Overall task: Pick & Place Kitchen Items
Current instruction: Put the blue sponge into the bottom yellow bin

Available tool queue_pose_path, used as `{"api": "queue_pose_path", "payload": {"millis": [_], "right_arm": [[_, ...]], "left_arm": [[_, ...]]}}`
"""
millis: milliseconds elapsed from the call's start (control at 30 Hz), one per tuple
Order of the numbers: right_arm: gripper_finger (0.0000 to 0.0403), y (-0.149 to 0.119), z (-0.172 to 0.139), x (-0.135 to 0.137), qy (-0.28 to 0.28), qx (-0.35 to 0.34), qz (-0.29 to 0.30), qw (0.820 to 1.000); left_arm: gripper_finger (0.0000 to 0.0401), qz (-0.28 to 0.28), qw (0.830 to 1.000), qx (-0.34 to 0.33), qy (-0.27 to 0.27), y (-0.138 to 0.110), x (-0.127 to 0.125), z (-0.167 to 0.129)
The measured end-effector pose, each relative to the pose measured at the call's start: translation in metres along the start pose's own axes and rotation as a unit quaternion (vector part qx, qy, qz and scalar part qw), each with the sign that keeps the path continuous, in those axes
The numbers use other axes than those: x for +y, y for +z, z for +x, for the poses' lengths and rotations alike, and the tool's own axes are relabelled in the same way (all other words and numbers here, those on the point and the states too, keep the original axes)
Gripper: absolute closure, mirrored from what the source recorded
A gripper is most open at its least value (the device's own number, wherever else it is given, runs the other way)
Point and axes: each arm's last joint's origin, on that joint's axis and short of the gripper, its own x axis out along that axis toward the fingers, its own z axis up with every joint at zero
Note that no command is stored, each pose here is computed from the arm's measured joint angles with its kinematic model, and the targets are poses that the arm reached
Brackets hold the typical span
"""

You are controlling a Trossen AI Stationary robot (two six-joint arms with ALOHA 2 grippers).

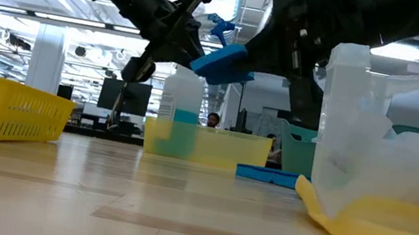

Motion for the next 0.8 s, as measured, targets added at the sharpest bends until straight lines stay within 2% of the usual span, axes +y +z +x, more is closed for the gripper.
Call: {"api": "queue_pose_path", "payload": {"millis": [233, 433, 600, 800], "right_arm": [[0.0315, 0.000, 0.001, 0.000, -0.001, 0.002, 0.050, 0.999], [0.0263, -0.003, 0.001, 0.001, -0.002, 0.009, 0.067, 0.998], [0.0225, -0.011, -0.002, 0.000, -0.005, 0.017, 0.084, 0.996], [0.0200, -0.025, -0.014, -0.012, -0.013, 0.011, 0.140, 0.990]], "left_arm": [[0.0400, -0.024, 0.999, 0.011, 0.036, -0.004, 0.006, 0.000], [0.0401, -0.037, 0.998, 0.017, 0.053, -0.009, 0.007, -0.003], [0.0401, -0.044, 0.996, 0.007, 0.078, -0.009, 0.005, -0.017], [0.0401, -0.063, 0.993, -0.030, 0.093, -0.007, -0.001, -0.047]]}}
